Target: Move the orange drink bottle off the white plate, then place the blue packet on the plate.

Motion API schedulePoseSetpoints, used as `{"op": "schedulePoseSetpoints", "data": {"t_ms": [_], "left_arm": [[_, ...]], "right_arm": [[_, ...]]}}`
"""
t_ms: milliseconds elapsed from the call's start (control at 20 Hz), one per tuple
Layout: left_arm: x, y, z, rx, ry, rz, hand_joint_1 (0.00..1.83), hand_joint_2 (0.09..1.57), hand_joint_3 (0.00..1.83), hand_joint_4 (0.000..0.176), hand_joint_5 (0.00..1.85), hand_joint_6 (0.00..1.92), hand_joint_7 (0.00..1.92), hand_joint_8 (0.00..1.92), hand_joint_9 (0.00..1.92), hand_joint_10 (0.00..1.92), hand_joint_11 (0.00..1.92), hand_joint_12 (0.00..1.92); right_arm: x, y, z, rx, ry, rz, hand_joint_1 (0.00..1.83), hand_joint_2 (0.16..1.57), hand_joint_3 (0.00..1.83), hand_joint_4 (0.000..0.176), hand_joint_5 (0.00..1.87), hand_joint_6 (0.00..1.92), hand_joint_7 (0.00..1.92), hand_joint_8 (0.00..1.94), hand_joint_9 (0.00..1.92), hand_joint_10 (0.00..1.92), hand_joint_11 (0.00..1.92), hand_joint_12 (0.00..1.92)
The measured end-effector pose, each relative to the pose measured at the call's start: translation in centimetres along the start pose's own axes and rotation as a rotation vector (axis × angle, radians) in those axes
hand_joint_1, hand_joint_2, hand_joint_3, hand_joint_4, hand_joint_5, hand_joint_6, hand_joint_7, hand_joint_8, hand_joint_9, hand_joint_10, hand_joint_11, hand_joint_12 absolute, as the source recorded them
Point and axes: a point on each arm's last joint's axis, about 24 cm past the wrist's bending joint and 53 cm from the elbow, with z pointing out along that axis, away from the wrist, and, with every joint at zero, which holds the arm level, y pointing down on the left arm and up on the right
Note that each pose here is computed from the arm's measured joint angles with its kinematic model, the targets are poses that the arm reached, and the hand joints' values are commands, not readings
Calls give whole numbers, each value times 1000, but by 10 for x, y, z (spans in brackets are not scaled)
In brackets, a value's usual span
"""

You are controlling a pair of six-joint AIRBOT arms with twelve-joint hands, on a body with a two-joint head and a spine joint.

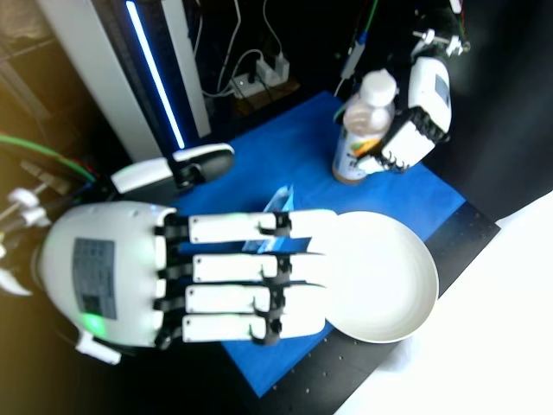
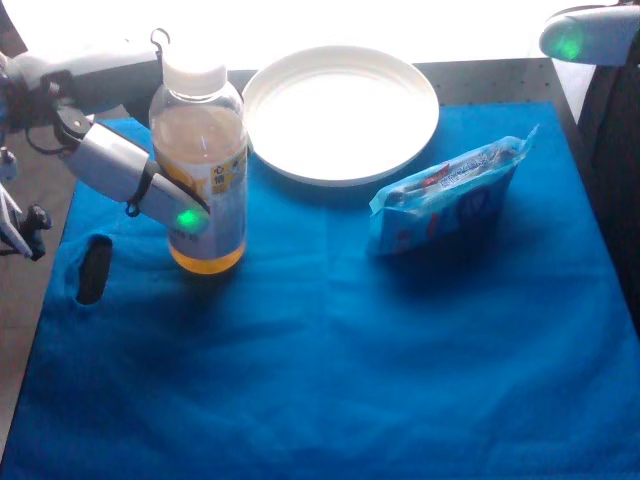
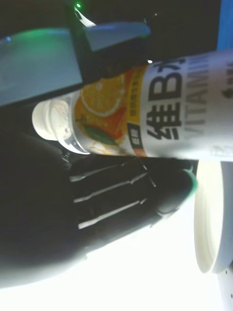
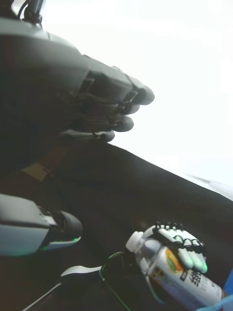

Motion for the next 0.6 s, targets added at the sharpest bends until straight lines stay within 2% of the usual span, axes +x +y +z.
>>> {"op": "schedulePoseSetpoints", "data": {"t_ms": [50, 100, 150, 250, 300, 350, 450, 500, 550, 600], "left_arm": [[0, 2, 0, -3, -1, -10, 1255, 1087, 0, 0, 975, 857, 1117, 899, 1174, 535, 912, 1310], [-1, 3, 1, -6, -4, -18, 1262, 1081, 0, 0, 988, 823, 1129, 892, 1191, 537, 936, 1302], [0, 4, 2, -6, -2, -23, 1256, 1083, 1, 0, 991, 832, 1115, 906, 1179, 519, 914, 1281], [0, 5, 4, -6, -2, -37, 1252, 1092, 1, 0, 964, 878, 1098, 929, 1155, 489, 876, 1241], [1, 5, 3, -6, 0, -37, 1252, 1102, 1, 0, 933, 918, 1087, 958, 1162, 471, 898, 1212], [1, 5, 3, -6, -1, -41, 1244, 1128, 3, 0, 836, 1090, 1069, 962, 1197, 384, 951, 1096], [3, 6, 3, -6, 2, -48, 1216, 1160, 2, 0, 768, 1252, 1003, 1009, 1120, 160, 775, 1000], [3, 6, 2, -3, 3, -49, 1231, 1080, 0, 0, 671, 603, 788, 475, 937, 67, 560, 918], [4, 6, 2, -3, 4, -49, 1183, 1018, 0, 0, 654, 258, 745, 176, 831, 16, 485, 805], [6, 6, 2, -1, 13, -49, 1171, 985, 0, 0, 640, 86, 727, 51, 771, 7, 478, 675]], "right_arm": [[0, 0, 0, 0, -1, 1, 574, 829, 0, 95, 201, 1, 300, 2, 198, 6, 267, 71], [0, 0, 0, 1, -1, 1, 577, 836, 2, 83, 199, 0, 301, 3, 200, 6, 265, 69], [0, 0, 0, 0, 0, 0, 589, 836, 1, 86, 201, 1, 304, 3, 202, 6, 260, 66], [0, 0, 0, 0, 0, 1, 572, 838, 2, 80, 204, 2, 321, 9, 229, 15, 290, 78], [0, 0, 0, 0, 0, 0, 575, 837, 1, 86, 206, 3, 323, 9, 230, 14, 294, 78], [0, 0, 0, 0, 0, 1, 589, 842, 2, 87, 204, 1, 314, 3, 211, 4, 273, 67], [0, 0, 0, 0, 0, 0, 589, 841, 1, 81, 205, 1, 310, 1, 211, 3, 272, 66], [0, 0, 0, 0, -1, 1, 592, 839, 0, 85, 211, 4, 313, 2, 208, 1, 268, 63], [0, 0, 0, 0, 0, 1, 579, 834, 0, 93, 215, 4, 319, 4, 215, 4, 280, 67], [0, 0, 0, 0, 0, 1, 587, 840, 1, 96, 217, 4, 319, 3, 212, 2, 276, 65]]}}
